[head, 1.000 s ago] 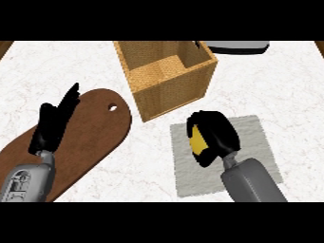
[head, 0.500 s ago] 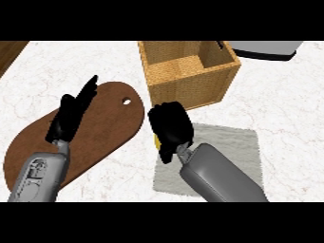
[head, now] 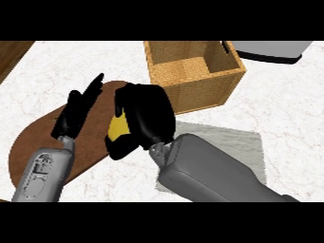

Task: Pick the lemon from the placemat and place it in the basket

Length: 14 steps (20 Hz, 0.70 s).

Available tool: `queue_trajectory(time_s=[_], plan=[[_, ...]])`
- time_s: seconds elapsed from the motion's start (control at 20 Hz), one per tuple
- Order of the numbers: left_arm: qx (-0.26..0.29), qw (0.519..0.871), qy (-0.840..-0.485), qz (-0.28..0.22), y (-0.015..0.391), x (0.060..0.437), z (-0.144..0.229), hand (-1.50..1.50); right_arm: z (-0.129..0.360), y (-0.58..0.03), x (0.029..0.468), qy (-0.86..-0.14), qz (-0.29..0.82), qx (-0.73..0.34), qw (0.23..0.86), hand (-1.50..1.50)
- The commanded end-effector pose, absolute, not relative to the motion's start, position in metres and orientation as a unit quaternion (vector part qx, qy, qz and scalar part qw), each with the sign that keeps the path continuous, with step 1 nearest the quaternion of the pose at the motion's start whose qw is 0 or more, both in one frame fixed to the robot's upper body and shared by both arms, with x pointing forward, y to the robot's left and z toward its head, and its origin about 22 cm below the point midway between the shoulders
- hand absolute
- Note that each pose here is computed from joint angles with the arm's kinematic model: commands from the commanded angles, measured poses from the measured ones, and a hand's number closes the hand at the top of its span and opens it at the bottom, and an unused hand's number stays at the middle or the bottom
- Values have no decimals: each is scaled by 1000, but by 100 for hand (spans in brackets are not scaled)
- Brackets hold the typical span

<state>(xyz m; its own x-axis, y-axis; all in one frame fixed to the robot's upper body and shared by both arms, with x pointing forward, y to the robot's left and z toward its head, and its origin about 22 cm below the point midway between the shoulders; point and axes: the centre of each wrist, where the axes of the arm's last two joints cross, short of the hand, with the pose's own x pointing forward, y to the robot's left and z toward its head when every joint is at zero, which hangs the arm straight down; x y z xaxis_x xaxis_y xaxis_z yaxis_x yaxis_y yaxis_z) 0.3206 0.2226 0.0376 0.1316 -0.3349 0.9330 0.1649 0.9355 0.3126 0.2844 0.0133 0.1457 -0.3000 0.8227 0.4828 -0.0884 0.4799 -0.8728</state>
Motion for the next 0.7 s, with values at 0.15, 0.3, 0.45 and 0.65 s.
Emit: queue_trajectory(time_s=[0.15, 0.3, 0.45, 0.65], plan=[[73, 754, -632, -161, 224, 319, 30, 0, 240, 52, 270, -740, 326, -248, 533, 150], [78, 754, -632, -161, 229, 326, 36, 0, 273, 69, 264, -749, 303, -249, 534, 150], [89, 754, -632, -154, 233, 323, 29, 0, 305, 83, 266, -748, 291, -255, 540, 150], [86, 755, -633, -150, 238, 318, 35, 0, 342, 96, 273, -746, 268, -270, 546, 150]])
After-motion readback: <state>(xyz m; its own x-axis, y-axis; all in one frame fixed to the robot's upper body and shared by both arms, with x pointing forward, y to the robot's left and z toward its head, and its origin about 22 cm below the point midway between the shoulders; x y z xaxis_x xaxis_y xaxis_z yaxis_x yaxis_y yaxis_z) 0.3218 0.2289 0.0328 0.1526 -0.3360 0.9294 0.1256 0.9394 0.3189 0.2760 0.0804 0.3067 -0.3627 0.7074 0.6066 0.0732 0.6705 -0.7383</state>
